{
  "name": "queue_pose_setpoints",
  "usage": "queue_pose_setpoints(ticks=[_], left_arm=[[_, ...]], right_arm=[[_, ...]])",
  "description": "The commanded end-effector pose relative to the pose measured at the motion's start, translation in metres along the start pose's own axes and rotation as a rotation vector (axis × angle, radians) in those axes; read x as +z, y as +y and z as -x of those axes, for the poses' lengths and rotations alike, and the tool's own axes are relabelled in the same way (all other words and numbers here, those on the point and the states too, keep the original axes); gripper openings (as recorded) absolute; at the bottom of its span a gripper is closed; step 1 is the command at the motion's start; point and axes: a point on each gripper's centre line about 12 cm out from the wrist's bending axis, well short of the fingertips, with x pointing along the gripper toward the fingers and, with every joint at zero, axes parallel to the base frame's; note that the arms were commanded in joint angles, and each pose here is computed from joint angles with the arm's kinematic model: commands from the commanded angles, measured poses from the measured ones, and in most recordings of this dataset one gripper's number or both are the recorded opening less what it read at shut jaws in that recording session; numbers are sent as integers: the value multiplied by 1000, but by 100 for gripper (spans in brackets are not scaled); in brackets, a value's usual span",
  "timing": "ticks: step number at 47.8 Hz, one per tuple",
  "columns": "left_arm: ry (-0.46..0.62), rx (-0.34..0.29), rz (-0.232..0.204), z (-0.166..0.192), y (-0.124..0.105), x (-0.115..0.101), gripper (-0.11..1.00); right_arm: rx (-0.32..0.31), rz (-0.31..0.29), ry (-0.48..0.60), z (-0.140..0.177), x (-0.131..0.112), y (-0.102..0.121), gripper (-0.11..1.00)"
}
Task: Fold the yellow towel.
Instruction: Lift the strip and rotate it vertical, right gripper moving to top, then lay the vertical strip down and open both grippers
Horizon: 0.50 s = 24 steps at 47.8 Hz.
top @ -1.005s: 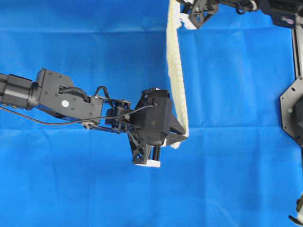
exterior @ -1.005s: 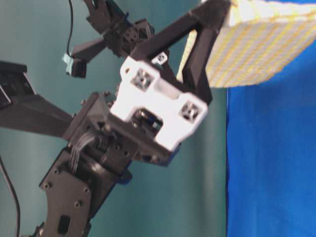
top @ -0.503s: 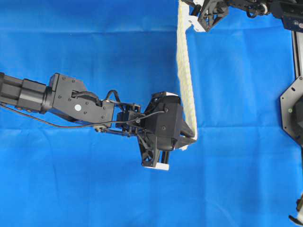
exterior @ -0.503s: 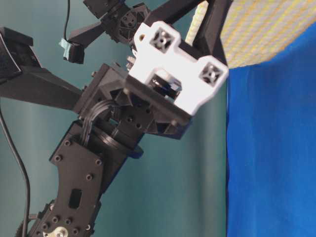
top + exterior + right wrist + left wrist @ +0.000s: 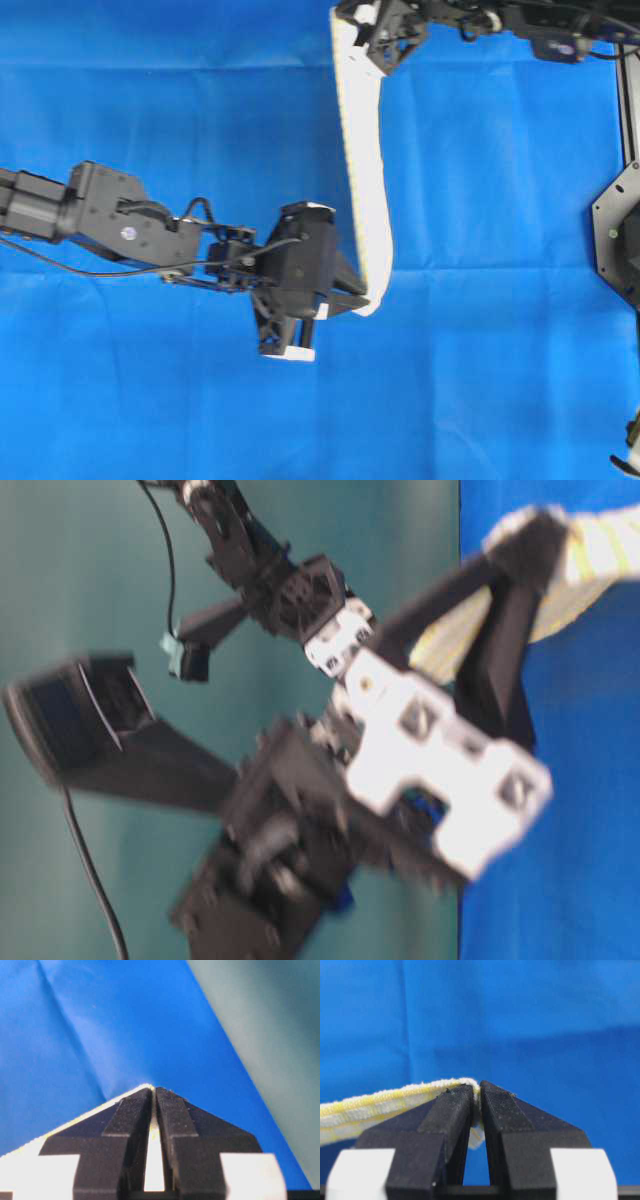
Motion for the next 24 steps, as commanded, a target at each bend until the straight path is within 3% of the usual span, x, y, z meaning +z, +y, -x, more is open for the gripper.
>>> queue_pose_setpoints(ticks=[1,12,24], left_arm=[[-53,-34,6,19,-16,8,5],[-6,-45,48,36,-21,-18,5],[8,-45,63,40,-21,-26,5]], right_arm=[[5,1,-63,0,23,2,4],[19,4,-56,-15,24,11,4],[23,6,-52,-21,21,14,4]])
